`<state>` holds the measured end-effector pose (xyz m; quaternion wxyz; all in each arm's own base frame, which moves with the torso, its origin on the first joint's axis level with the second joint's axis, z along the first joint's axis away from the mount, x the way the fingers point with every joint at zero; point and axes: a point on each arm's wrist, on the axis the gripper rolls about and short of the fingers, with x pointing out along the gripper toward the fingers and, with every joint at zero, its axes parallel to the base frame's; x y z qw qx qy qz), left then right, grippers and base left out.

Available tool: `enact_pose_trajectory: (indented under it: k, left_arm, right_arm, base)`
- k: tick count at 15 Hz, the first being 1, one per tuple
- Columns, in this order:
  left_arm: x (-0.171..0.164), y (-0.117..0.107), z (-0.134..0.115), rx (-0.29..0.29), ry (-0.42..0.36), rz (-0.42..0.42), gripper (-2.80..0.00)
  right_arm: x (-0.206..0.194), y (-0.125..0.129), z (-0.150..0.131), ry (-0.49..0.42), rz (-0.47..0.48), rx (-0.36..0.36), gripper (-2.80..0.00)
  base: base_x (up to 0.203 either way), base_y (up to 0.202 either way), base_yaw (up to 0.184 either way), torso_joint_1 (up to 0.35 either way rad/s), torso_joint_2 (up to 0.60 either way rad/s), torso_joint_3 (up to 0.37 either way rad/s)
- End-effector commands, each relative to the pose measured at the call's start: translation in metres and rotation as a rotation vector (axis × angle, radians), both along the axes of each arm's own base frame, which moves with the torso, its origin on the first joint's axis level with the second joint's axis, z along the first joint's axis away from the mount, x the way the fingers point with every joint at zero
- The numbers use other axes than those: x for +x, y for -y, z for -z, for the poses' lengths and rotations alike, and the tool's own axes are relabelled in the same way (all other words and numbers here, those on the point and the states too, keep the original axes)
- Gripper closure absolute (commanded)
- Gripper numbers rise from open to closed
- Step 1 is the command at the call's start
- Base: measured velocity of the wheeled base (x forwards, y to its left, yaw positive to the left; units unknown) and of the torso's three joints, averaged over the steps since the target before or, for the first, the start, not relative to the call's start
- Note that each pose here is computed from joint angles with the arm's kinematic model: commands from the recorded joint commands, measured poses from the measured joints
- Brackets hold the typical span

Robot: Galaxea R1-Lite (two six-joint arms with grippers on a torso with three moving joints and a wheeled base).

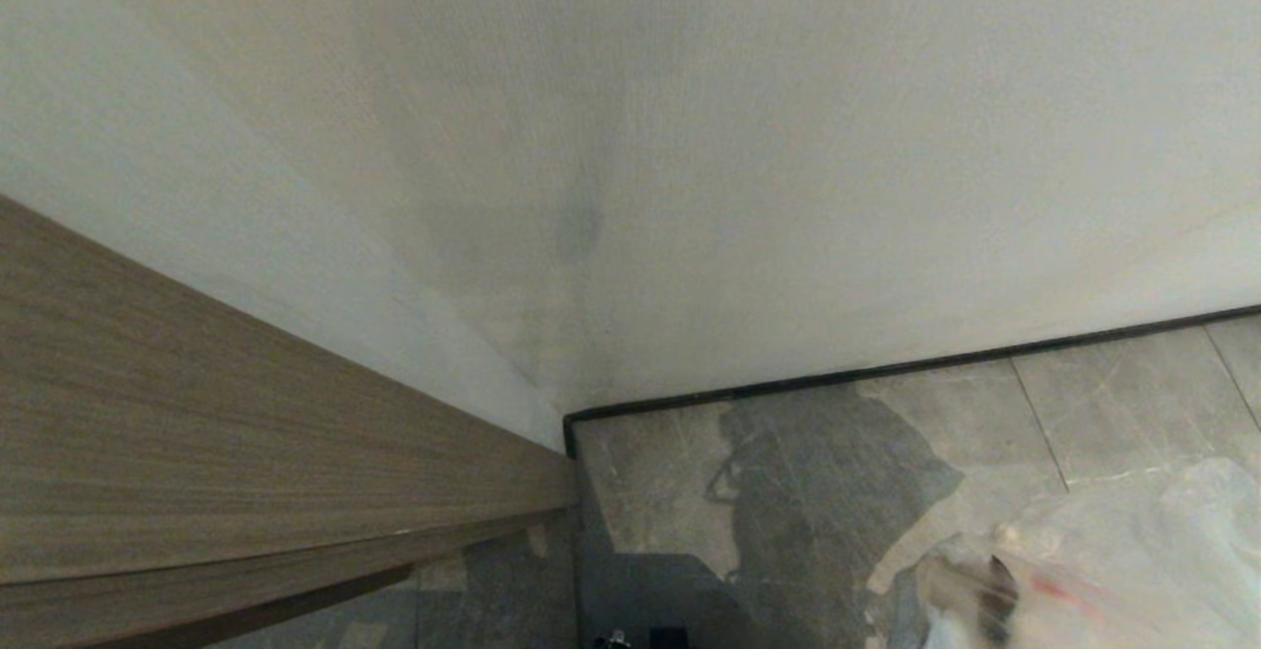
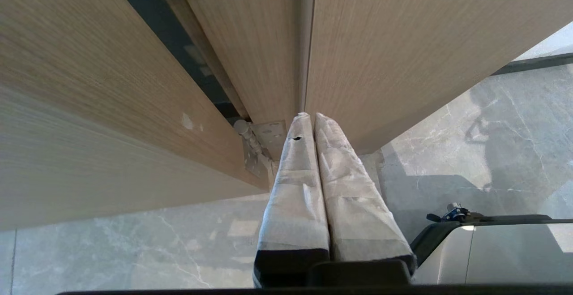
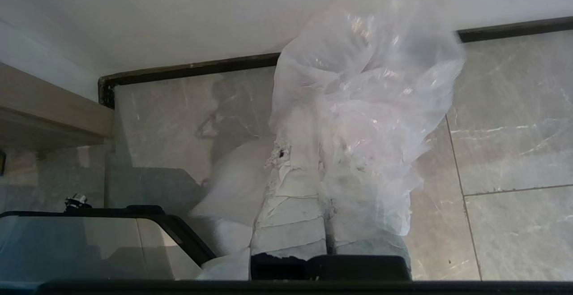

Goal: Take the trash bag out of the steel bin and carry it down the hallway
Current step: Put the trash bag at the door

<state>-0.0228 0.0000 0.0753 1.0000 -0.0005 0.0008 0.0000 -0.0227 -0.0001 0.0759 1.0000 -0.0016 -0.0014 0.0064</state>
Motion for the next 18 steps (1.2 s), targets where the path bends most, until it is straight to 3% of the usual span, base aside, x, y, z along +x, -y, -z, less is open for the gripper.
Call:
enact_pose_trajectory:
  k: [1,3,7,9,15,18]
  left_arm:
    - [0.000,0.000,0.000,-0.001,0.000,0.000,0.00]
    - [0.000,0.000,0.000,-0.001,0.000,0.000,0.00]
    - [0.000,0.000,0.000,-0.001,0.000,0.000,0.00]
    - [0.000,0.000,0.000,-0.001,0.000,0.000,0.00]
    - [0.000,0.000,0.000,-0.001,0.000,0.000,0.00]
    - [0.000,0.000,0.000,-0.001,0.000,0.000,0.00]
  right_arm:
    - [0.000,0.000,-0.001,0.005,-0.003,0.001,0.00]
    - [-0.008,-0.001,-0.021,0.040,-0.029,0.002,0.00]
    - [-0.031,-0.002,-0.036,-0.185,-0.115,-0.007,0.00]
    - [-0.029,-0.002,-0.042,-0.212,-0.123,-0.045,0.00]
    - [0.025,-0.003,-0.100,-0.471,-0.126,-0.043,0.00]
    - [0.067,-0.003,-0.112,-0.616,-0.140,-0.038,0.00]
  base:
    - [0.000,0.000,0.000,0.000,0.00,0.000]
    - [0.000,0.000,0.000,0.000,0.00,0.000]
    - [0.000,0.000,0.000,0.000,0.00,0.000]
    - [0.000,0.000,0.000,0.000,0.00,0.000]
    - [0.000,0.000,0.000,0.000,0.00,0.000]
    - [0.000,0.000,0.000,0.000,0.00,0.000]
